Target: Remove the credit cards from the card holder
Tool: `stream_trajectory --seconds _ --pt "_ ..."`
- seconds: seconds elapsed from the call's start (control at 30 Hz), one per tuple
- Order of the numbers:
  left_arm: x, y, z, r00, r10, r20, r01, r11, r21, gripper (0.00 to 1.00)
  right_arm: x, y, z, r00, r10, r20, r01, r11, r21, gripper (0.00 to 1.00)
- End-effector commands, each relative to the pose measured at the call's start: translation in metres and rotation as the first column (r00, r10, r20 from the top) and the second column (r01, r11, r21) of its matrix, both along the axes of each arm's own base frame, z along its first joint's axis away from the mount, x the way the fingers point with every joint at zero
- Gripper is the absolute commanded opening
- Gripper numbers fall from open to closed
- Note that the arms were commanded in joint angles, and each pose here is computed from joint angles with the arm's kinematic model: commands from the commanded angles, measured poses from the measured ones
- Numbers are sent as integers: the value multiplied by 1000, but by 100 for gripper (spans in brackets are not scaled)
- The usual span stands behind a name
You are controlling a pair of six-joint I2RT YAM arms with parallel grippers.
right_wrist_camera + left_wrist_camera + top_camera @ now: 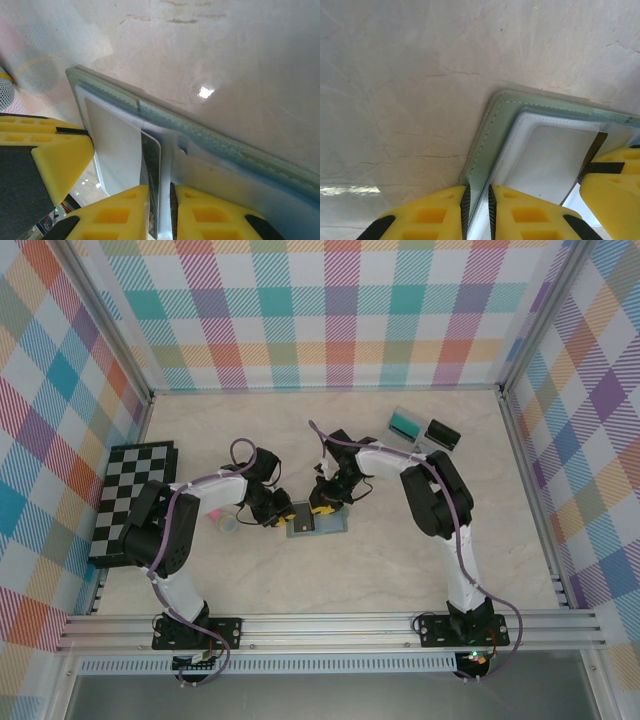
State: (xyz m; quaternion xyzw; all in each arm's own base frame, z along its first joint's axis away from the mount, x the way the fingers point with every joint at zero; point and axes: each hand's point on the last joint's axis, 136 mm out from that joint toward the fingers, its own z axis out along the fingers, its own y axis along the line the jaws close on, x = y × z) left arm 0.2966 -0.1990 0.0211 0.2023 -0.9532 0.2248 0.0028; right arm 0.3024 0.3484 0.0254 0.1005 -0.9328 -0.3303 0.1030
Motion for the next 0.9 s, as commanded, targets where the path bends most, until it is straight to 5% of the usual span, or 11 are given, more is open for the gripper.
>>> stream_trajectory --seconds 0.0,0.3,0.6,0.87 --pt "-19 2 -21 997 -15 -75 18 999 41 20 -5 5 -8 999 14 -43 -14 1000 1 18" --pt "-19 2 -22 997 -14 -77 17 999 36 19 -6 9 -5 998 43 -53 -42 999 29 15" --pt "-19 6 -17 998 -19 -65 23 998 62 19 -3 2 -3 999 44 -16 -44 999 -11 0" --pt "-19 12 -14 998 -29 -57 34 995 97 19 -2 -24 12 999 35 25 -34 998 -51 0"
